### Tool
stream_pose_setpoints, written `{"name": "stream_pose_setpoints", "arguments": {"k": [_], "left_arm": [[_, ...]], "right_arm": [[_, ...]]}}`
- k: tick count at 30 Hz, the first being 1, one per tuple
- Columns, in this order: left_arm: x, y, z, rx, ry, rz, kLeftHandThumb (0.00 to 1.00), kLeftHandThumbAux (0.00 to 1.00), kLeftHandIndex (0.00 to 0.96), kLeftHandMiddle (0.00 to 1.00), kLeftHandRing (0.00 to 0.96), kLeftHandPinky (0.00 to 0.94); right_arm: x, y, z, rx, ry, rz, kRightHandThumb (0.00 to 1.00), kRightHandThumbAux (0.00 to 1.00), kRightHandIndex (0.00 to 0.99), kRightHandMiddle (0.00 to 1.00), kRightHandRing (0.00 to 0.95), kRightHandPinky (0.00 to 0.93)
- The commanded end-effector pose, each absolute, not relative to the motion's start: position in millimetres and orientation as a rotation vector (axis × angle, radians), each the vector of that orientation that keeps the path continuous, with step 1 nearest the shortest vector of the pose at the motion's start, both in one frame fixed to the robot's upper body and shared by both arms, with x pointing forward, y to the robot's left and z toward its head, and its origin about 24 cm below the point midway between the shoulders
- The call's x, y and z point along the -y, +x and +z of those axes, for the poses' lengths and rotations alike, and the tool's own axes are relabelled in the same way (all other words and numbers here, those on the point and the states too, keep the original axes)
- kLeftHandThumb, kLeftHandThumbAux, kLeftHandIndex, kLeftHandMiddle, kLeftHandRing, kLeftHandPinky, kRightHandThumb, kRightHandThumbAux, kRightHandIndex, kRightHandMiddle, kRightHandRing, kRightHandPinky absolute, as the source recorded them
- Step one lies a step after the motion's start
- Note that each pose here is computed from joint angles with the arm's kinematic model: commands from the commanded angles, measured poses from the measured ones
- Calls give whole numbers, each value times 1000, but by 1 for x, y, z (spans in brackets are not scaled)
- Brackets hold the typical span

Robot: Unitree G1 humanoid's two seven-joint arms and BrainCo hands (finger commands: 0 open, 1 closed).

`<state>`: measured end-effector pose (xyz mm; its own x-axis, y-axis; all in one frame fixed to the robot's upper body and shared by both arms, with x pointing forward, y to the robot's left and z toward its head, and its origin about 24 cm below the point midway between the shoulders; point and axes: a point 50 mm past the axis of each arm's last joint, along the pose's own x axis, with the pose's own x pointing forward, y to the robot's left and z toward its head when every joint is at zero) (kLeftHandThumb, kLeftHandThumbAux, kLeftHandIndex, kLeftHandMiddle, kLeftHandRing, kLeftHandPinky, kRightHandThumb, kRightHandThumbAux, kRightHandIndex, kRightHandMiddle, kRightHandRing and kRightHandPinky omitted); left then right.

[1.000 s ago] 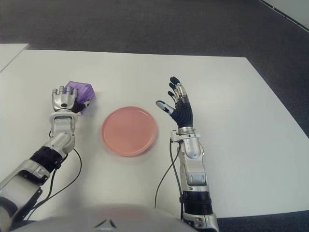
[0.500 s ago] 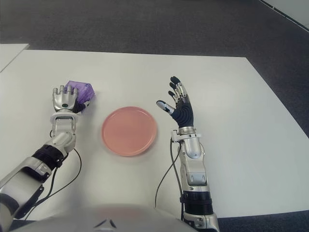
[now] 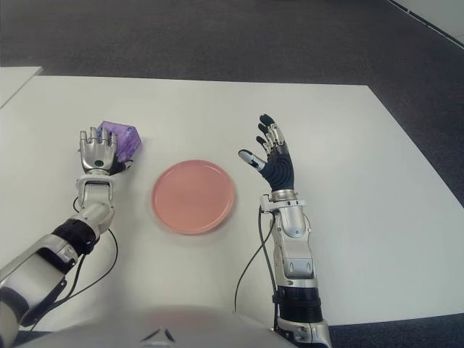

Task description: Put the tissue paper into the plate.

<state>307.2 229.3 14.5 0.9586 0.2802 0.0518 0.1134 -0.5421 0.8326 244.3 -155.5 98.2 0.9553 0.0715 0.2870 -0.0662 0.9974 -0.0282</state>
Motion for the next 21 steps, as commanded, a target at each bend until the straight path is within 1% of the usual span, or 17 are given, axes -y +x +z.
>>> {"name": "stream_pose_setpoints", "arguments": {"k": [1, 2, 8, 21], "left_arm": [[-232, 299, -2, -304, 2145, 162, 226, 126, 0, 0, 0, 0], [-233, 299, -2, -299, 2141, 164, 251, 118, 0, 0, 0, 0], [-232, 301, -2, -280, 2119, 158, 327, 96, 0, 0, 0, 0], [-233, 303, -3, -241, 2119, 181, 412, 93, 0, 0, 0, 0]], "right_arm": [[156, 245, 97, 274, -9, 73, 198, 620, 0, 0, 0, 0], [156, 245, 97, 274, -9, 73, 198, 620, 0, 0, 0, 0], [157, 244, 98, 274, -9, 73, 198, 620, 0, 0, 0, 0], [156, 243, 99, 275, -9, 74, 198, 620, 0, 0, 0, 0]]}}
